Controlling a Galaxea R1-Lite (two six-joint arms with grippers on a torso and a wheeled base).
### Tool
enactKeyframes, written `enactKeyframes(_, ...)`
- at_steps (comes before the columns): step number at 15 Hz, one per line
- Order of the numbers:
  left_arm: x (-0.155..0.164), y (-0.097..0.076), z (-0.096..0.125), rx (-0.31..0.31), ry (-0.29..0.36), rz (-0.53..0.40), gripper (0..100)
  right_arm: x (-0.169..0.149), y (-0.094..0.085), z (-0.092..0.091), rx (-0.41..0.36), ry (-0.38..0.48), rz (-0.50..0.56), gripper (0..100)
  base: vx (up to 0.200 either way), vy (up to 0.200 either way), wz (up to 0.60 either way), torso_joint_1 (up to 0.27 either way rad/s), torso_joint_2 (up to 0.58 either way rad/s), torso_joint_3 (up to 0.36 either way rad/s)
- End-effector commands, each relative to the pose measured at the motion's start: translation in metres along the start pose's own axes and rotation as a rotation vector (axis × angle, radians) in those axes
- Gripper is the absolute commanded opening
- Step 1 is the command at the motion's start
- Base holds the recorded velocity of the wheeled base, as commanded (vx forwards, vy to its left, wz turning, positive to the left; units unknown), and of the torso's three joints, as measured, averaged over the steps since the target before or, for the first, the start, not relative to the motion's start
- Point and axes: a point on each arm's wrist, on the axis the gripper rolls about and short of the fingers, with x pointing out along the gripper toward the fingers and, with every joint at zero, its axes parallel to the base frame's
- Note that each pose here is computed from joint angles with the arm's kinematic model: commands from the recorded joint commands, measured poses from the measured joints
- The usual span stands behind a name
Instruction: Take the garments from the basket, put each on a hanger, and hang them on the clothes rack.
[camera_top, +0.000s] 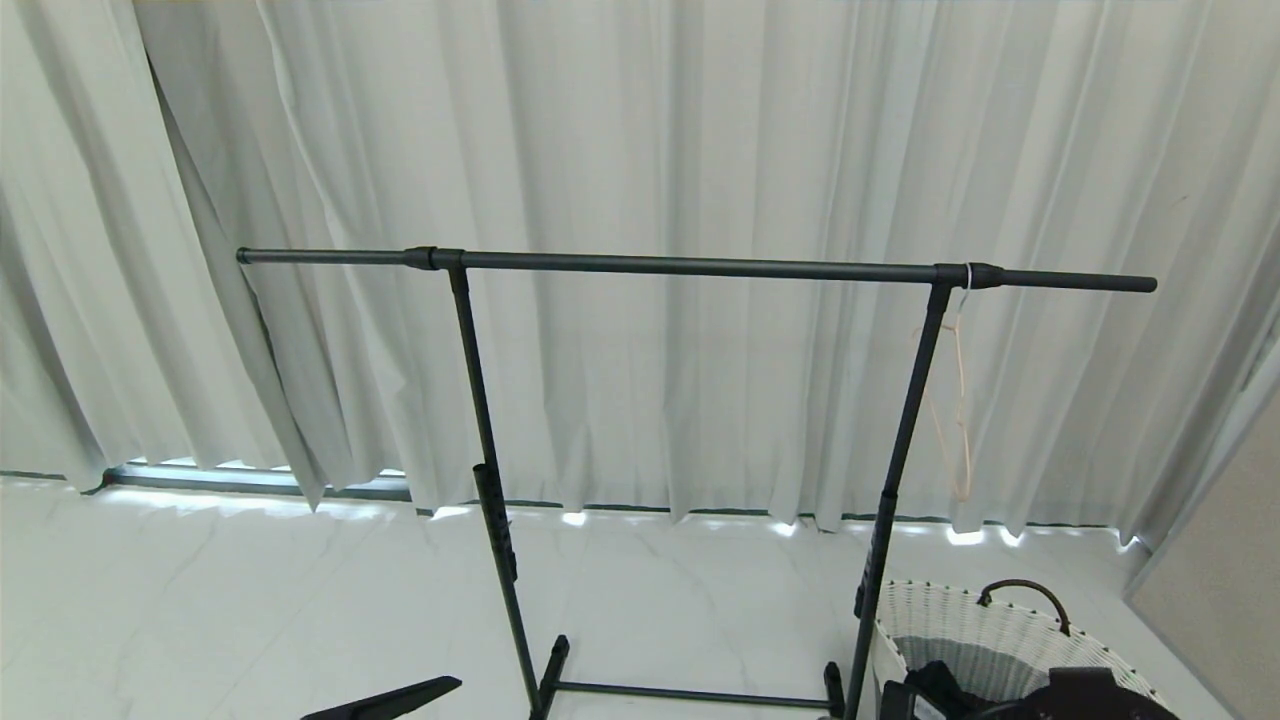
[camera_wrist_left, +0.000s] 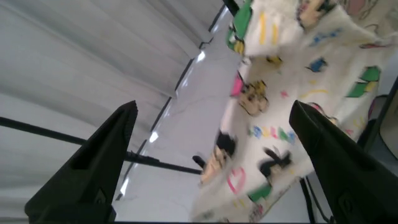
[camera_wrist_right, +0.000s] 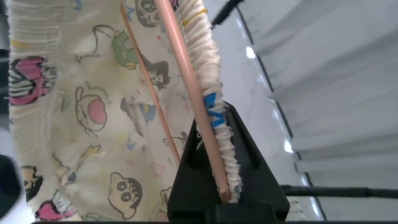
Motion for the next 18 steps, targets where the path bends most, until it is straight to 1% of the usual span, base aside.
enactKeyframes(1, -0.005, 0.002, -0.006, -0.013, -0.005, 0.017, 100, -0.004, -0.016, -0.001, 0.016, -0.008, -0.056, 0, 0.000, 0.000, 0.00, 0.000, 0.00, 0.000)
enactKeyframes(2, -0.006, 0.003, -0.008, -0.020, -0.003, 0.025, 100, -0.005, -0.020, -0.001, 0.015, -0.009, -0.071, 0, 0.000, 0.000, 0.00, 0.000, 0.00, 0.000)
enactKeyframes(3, -0.009, 0.006, -0.018, -0.050, 0.026, 0.068, 100, -0.010, -0.032, -0.002, 0.017, -0.017, -0.114, 0, 0.000, 0.000, 0.00, 0.000, 0.00, 0.000)
enactKeyframes(5, -0.012, 0.012, -0.039, -0.109, 0.116, 0.166, 100, -0.018, -0.047, -0.002, 0.031, -0.046, -0.132, 0, 0.000, 0.000, 0.00, 0.000, 0.00, 0.000)
enactKeyframes(7, -0.013, 0.018, -0.055, -0.171, 0.218, 0.264, 100, -0.026, -0.060, -0.003, 0.016, -0.075, -0.144, 0, 0.000, 0.000, 0.00, 0.000, 0.00, 0.000)
enactKeyframes(8, -0.012, 0.021, -0.059, -0.195, 0.258, 0.297, 100, -0.030, -0.064, -0.002, 0.007, -0.096, -0.139, 0, 0.000, 0.000, 0.00, 0.000, 0.00, 0.000)
enactKeyframes(9, -0.010, 0.024, -0.061, -0.211, 0.276, 0.301, 100, -0.033, -0.066, 0.000, -0.001, -0.118, -0.133, 0, 0.000, 0.000, 0.00, 0.000, 0.00, 0.000)
enactKeyframes(10, -0.009, 0.024, -0.061, -0.222, 0.272, 0.279, 100, -0.036, -0.066, 0.001, -0.005, -0.129, -0.130, 0, 0.000, 0.000, 0.00, 0.000, 0.00, 0.000)
enactKeyframes(11, -0.009, 0.024, -0.060, -0.224, 0.247, 0.239, 100, -0.037, -0.066, 0.002, -0.014, -0.142, -0.125, 0, 0.000, 0.000, 0.00, 0.000, 0.00, 0.000)
enactKeyframes(12, -0.009, 0.023, -0.060, -0.222, 0.227, 0.204, 100, -0.040, -0.066, 0.003, -0.035, -0.156, -0.117, 0, 0.000, 0.000, 0.00, 0.000, 0.00, 0.000)
enactKeyframes(13, -0.008, 0.023, -0.060, -0.224, 0.227, 0.193, 100, -0.041, -0.066, 0.003, -0.059, -0.164, -0.108, 0, 0.000, 0.000, 0.00, 0.000, 0.00, 0.000)
enactKeyframes(15, -0.007, 0.026, -0.060, -0.242, 0.241, 0.210, 100, -0.044, -0.065, 0.004, -0.099, -0.178, -0.088, 0, 0.000, 0.000, 0.00, 0.000, 0.00, 0.000)
enactKeyframes(18, -0.008, 0.027, -0.060, -0.257, 0.237, 0.221, 100, -0.044, -0.063, 0.005, -0.136, -0.192, -0.067, 0, 0.000, 0.000, 0.00, 0.000, 0.00, 0.000)
